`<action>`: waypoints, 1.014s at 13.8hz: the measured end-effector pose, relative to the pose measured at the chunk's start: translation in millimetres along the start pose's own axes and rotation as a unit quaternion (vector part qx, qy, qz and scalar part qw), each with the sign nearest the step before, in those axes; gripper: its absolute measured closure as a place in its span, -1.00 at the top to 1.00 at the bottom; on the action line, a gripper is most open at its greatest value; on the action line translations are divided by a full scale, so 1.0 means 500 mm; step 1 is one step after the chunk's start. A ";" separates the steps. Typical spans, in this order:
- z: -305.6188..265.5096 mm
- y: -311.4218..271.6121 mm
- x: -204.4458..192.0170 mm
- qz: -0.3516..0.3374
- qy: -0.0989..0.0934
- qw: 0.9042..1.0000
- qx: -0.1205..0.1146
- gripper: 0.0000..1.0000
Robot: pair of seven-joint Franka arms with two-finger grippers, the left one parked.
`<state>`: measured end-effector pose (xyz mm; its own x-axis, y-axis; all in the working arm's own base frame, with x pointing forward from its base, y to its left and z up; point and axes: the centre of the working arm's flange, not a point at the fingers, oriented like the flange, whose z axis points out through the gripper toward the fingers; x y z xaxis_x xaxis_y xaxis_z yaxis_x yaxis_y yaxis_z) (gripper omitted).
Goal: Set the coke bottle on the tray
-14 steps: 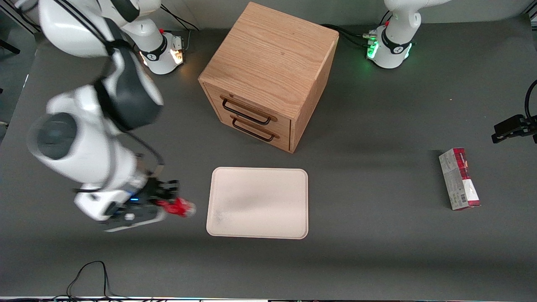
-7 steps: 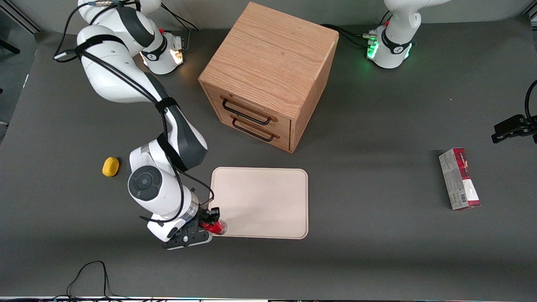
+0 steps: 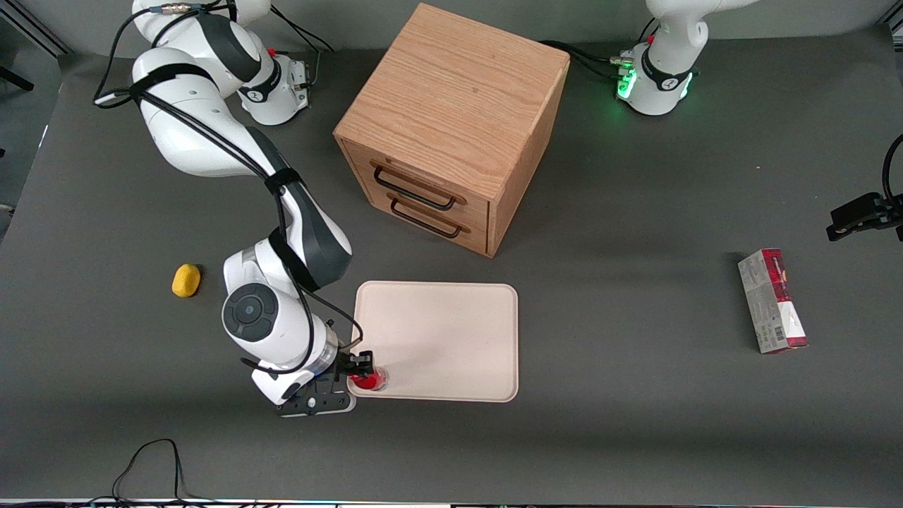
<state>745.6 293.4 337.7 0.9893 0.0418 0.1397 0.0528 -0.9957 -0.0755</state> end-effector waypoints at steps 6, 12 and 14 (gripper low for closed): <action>-0.269 0.181 -0.001 0.068 0.005 0.998 -0.018 1.00; -0.509 0.453 -0.203 0.099 -0.036 0.993 -0.062 1.00; -0.560 0.483 -0.261 0.100 -0.061 0.991 -0.063 1.00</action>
<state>591.2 24.4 577.7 0.9878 -0.1550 0.0128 -0.1554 -0.9872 0.0364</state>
